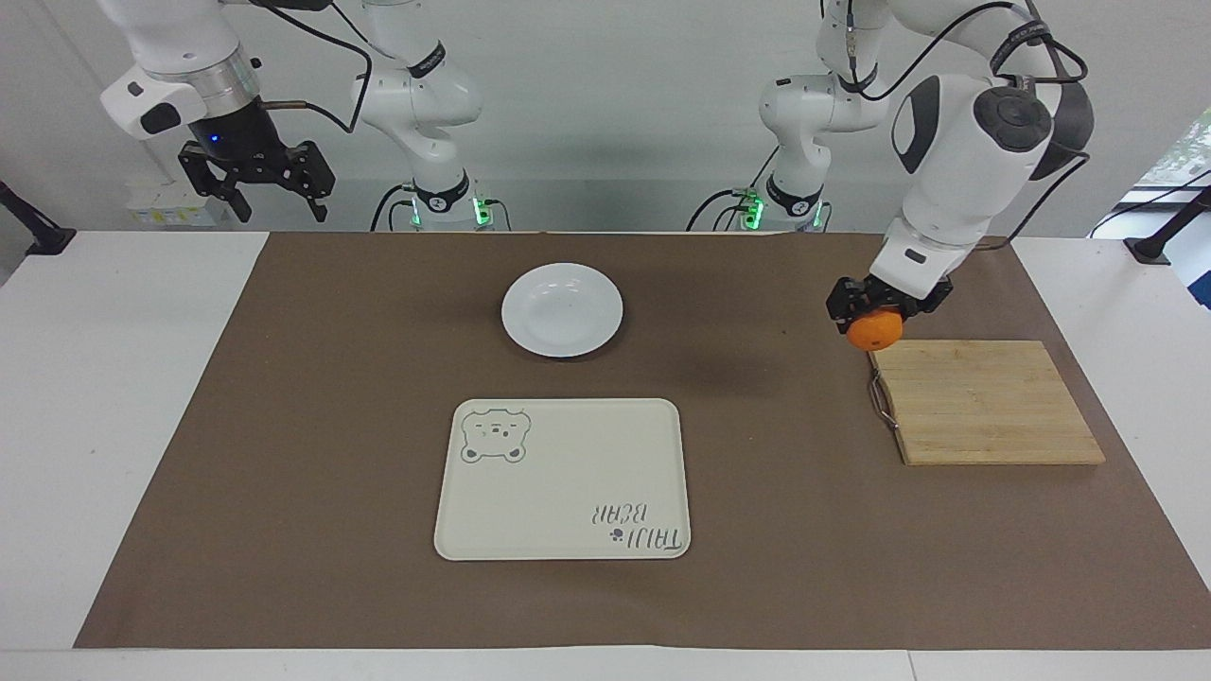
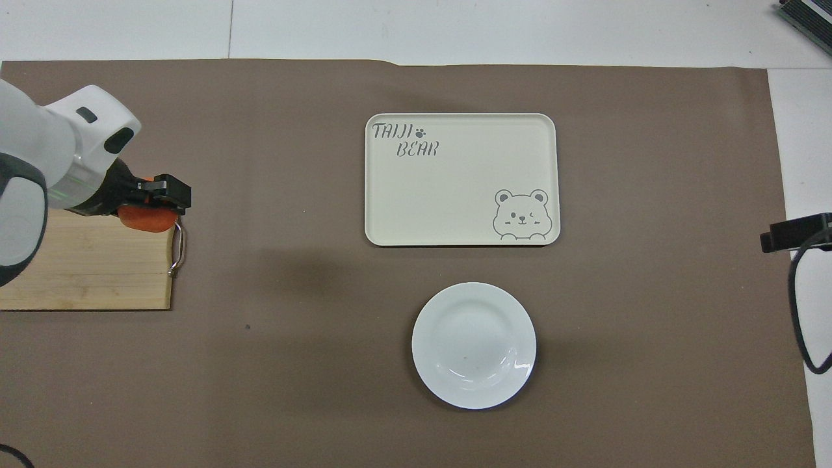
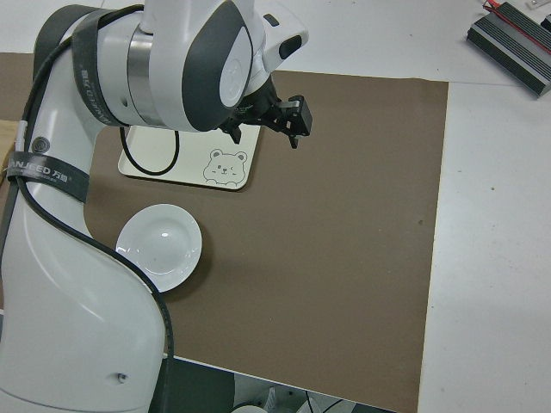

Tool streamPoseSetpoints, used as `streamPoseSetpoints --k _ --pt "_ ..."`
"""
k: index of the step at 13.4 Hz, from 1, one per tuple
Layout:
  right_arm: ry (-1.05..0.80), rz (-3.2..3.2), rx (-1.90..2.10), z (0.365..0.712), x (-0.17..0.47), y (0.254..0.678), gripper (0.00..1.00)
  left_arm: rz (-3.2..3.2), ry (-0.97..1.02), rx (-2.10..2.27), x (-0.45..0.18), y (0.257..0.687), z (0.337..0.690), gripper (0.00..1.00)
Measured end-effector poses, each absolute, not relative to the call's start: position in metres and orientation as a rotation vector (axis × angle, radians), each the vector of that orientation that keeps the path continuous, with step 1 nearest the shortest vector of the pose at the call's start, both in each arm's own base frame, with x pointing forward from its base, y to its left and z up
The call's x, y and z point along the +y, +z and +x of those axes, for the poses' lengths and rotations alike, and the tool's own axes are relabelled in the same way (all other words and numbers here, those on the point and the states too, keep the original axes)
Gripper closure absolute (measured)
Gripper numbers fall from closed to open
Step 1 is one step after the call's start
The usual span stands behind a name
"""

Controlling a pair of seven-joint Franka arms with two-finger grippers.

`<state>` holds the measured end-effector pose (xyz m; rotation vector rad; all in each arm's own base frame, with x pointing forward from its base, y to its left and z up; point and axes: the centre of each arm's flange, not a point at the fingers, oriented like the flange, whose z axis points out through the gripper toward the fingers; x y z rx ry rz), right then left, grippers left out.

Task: Place orange and plate with both arms

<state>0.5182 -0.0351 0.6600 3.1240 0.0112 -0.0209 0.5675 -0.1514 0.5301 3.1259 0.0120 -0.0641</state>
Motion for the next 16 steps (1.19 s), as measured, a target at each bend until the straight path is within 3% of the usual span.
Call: streamPoseSetpoints --k 9,16 --pt "-0.021 3.124 0.011 0.518 -0.035 0.660 0.00 3.098 -0.021 0.018 -0.353 0.528 0.475 0.21" --pt "-0.021 3.124 0.011 0.518 -0.035 0.660 0.00 3.084 -0.025 0.054 -0.452 0.459 0.395 0.21"
